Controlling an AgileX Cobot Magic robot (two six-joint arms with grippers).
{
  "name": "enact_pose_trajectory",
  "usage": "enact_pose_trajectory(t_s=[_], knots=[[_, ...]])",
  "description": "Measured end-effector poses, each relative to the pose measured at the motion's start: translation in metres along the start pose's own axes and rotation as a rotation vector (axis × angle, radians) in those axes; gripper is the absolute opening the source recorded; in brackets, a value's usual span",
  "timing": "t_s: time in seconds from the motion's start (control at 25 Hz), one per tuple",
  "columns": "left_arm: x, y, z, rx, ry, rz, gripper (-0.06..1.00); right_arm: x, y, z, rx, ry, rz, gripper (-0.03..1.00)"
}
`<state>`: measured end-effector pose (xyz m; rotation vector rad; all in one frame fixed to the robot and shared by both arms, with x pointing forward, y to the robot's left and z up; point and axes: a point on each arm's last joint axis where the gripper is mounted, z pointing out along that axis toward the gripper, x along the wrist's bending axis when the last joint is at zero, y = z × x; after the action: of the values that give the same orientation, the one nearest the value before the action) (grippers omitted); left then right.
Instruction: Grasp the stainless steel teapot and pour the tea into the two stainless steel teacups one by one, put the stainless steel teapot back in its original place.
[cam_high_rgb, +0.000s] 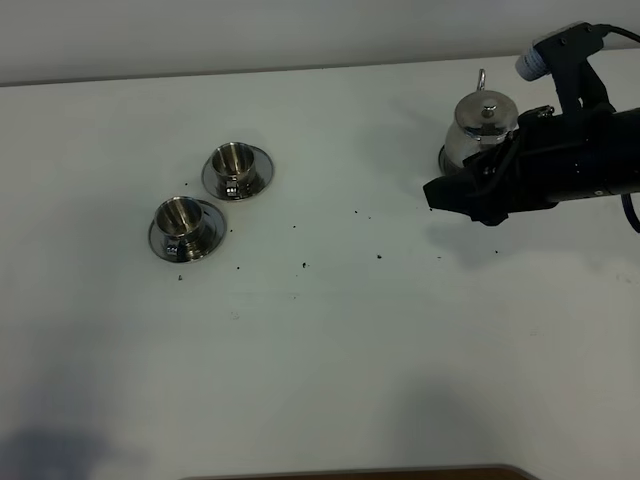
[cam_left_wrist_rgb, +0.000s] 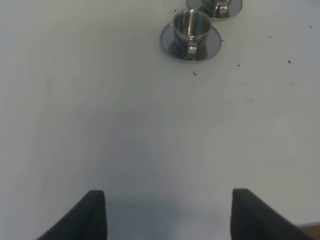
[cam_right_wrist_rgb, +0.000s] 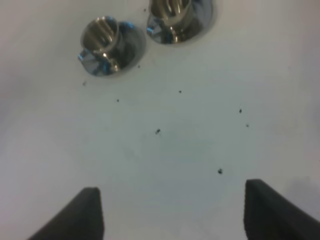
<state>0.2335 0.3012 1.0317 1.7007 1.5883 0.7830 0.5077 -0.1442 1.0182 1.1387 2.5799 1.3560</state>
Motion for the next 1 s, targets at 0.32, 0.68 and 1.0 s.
enact_pose_trajectory(t_s=[0.32, 0.68, 1.0], knots=[[0.000, 0.000, 0.000, 0.000, 0.000, 0.000, 0.59, 0.004, 0.023, 0.022, -0.025, 0.011, 0.085, 0.58], [0.000, 0.000, 0.000, 0.000, 0.000, 0.000, 0.59, 0.004, 0.077, 0.044, 0.176, -0.158, 0.237, 0.58], [0.000, 0.000, 0.000, 0.000, 0.000, 0.000, 0.59, -0.026, 0.092, 0.058, 0.339, -0.418, 0.398, 0.58]])
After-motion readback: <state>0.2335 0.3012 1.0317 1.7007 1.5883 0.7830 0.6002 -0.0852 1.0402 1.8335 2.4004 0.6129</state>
